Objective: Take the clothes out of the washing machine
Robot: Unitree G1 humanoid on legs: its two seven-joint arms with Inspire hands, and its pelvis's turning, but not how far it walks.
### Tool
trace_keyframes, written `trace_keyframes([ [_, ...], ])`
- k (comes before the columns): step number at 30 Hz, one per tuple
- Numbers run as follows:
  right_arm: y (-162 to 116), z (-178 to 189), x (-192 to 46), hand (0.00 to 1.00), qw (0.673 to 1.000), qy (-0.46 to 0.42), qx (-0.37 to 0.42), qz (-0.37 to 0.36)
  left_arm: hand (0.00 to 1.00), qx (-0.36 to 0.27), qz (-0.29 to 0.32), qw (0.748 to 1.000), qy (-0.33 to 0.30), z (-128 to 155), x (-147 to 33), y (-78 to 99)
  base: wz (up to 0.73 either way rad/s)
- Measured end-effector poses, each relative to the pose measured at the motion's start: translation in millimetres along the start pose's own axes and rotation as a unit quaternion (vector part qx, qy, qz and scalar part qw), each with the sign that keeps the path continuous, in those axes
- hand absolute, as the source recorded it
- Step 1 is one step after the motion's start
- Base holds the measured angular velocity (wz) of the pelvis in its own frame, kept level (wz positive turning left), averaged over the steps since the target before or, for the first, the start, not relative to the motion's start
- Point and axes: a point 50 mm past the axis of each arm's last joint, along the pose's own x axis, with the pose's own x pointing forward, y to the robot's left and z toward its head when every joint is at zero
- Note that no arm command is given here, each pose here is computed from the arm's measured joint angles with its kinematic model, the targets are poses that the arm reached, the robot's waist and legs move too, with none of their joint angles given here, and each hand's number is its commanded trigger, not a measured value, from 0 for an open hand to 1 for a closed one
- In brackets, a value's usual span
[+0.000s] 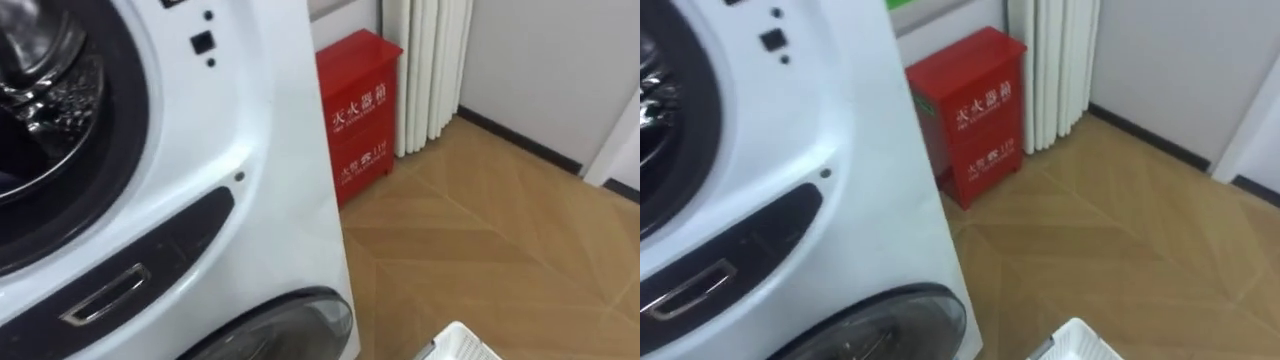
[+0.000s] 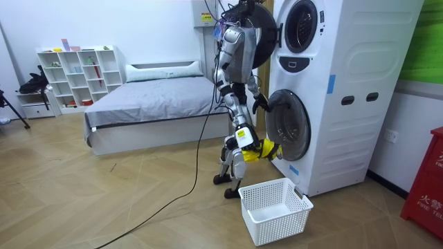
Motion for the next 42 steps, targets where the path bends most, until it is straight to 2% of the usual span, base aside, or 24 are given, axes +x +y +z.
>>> trace_keyframes([
  [3, 1.2, 9.8, 4.9, 1.00, 1.000, -0.021, 0.007, -0.002, 0.00, -0.006, 0.005, 1.000, -0.026, 13.4, 3.5, 4.0, 0.04],
  [9, 6.4, 19.7, 11.6, 1.00, 1.000, -0.031, 0.001, 0.002, 0.00, -0.008, -0.001, 0.998, -0.059, 28.6, 3.5, -1.1, -0.05],
  [11, 7.8, 17.5, 13.0, 0.52, 1.000, -0.023, -0.003, 0.003, 0.00, -0.013, -0.004, 0.998, -0.066, 32.6, 2.8, -4.2, 0.00],
  [12, 8.8, 17.6, 14.0, 0.00, 1.000, -0.020, -0.003, 0.003, 0.00, -0.016, -0.009, 0.998, -0.067, 34.3, 2.3, -7.5, 0.03],
  [21, 28.3, 27.7, 20.2, 0.00, 0.999, -0.028, -0.012, 0.028, 0.00, -0.025, -0.036, 0.996, -0.076, 40.6, -1.1, -20.0, 0.16],
  [26, 30.3, 37.0, 23.4, 0.00, 0.999, -0.043, -0.006, 0.025, 0.00, -0.022, -0.037, 0.996, -0.073, 40.3, 0.3, -18.7, 0.26],
  [42, 15.4, 29.7, 27.1, 0.00, 0.999, -0.026, -0.018, 0.000, 0.00, -0.019, -0.022, 0.997, -0.072, 38.4, 2.8, -11.0, 0.13],
])
